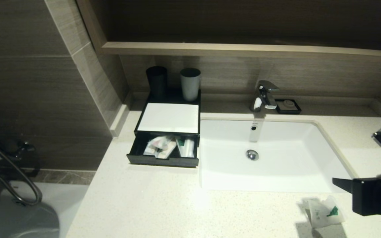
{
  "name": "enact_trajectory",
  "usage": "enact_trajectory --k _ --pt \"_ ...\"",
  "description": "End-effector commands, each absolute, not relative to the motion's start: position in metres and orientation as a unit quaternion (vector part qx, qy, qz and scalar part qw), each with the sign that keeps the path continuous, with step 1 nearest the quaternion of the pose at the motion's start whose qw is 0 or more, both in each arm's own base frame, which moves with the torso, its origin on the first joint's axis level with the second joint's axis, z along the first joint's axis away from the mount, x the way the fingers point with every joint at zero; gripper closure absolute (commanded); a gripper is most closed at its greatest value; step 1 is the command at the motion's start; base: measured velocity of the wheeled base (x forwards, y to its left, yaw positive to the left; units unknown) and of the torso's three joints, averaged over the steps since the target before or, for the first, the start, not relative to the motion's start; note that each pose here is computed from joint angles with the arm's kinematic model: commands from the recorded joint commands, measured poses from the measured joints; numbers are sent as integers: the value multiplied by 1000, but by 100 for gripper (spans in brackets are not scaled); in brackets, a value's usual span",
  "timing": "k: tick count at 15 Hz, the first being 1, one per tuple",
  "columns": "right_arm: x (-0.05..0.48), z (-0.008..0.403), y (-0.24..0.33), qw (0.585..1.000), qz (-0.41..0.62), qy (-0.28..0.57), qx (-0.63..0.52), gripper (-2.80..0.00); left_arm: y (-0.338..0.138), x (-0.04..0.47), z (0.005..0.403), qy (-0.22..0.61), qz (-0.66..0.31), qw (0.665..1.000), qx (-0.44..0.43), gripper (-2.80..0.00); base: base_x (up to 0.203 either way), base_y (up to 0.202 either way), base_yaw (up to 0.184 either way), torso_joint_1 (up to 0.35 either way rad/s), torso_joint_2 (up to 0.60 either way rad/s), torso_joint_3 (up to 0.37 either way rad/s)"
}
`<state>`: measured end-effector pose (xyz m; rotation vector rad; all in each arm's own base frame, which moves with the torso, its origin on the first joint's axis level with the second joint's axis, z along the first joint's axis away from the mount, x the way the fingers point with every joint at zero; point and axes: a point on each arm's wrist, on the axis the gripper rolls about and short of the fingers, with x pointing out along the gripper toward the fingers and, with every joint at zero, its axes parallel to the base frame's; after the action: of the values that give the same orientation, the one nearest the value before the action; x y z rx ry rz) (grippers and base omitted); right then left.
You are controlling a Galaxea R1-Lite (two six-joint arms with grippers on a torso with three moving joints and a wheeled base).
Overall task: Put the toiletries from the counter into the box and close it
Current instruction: Pick up the bathroom toiletry
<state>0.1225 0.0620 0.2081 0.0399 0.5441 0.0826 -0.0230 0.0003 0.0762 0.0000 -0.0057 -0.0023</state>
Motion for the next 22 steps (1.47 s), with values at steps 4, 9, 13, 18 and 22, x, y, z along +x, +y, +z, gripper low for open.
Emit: enact_trajectory --k 4,9,13,18,22 --pt "82 177 26 949 -38 314 9 -280 0 -23 76 -3 -1 1000 0 0 0 0 0 0 0 0" --pt "72 151 22 932 -36 361 -12 -280 0 -23 76 -3 -1 1000 0 0 0 0 0 0 0 0" --pt "87 147 29 921 -16 390 -10 -280 0 -23 76 -3 -1 1000 0 0 0 0 0 0 0 0" --pt "132 134 46 913 -26 408 -10 -280 0 -23 76 -3 -1 1000 0 0 0 0 0 0 0 0" --pt "147 133 41 908 -29 417 19 -280 0 -23 76 -3 -1 1000 0 0 0 0 0 0 0 0"
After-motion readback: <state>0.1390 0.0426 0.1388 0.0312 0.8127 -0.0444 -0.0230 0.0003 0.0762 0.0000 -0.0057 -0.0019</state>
